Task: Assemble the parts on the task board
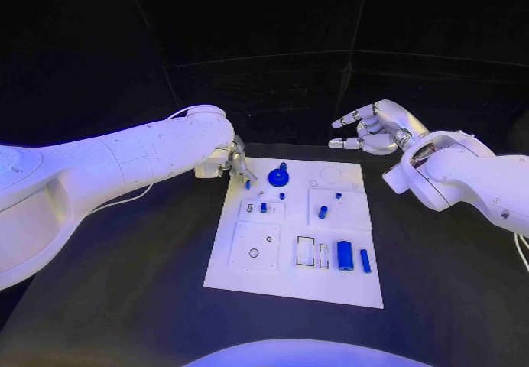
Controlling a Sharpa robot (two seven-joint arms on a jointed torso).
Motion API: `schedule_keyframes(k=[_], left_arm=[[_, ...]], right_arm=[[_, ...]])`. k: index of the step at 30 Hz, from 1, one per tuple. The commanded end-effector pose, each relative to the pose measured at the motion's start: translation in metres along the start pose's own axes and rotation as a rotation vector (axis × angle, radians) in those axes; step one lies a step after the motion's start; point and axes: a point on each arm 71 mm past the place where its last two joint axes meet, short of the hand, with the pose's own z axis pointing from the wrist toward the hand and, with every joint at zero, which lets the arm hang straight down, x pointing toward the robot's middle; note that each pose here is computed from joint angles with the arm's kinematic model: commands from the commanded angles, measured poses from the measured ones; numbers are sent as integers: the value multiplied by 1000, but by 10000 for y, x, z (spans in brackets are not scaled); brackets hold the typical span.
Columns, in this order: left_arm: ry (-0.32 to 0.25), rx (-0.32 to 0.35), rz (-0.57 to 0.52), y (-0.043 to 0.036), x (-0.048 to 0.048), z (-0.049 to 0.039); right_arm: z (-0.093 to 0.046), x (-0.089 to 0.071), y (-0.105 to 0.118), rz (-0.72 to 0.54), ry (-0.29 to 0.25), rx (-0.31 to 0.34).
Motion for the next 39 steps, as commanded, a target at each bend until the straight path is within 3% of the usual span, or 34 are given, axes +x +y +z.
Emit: schedule_keyframes(k=[1, 39], left_arm=[[4, 18, 12, -22, -1, 0], [11, 35, 15, -56, 46, 14]], right_arm=[[8, -2, 21, 2, 1, -9], [25, 17, 28, 3, 11, -9]])
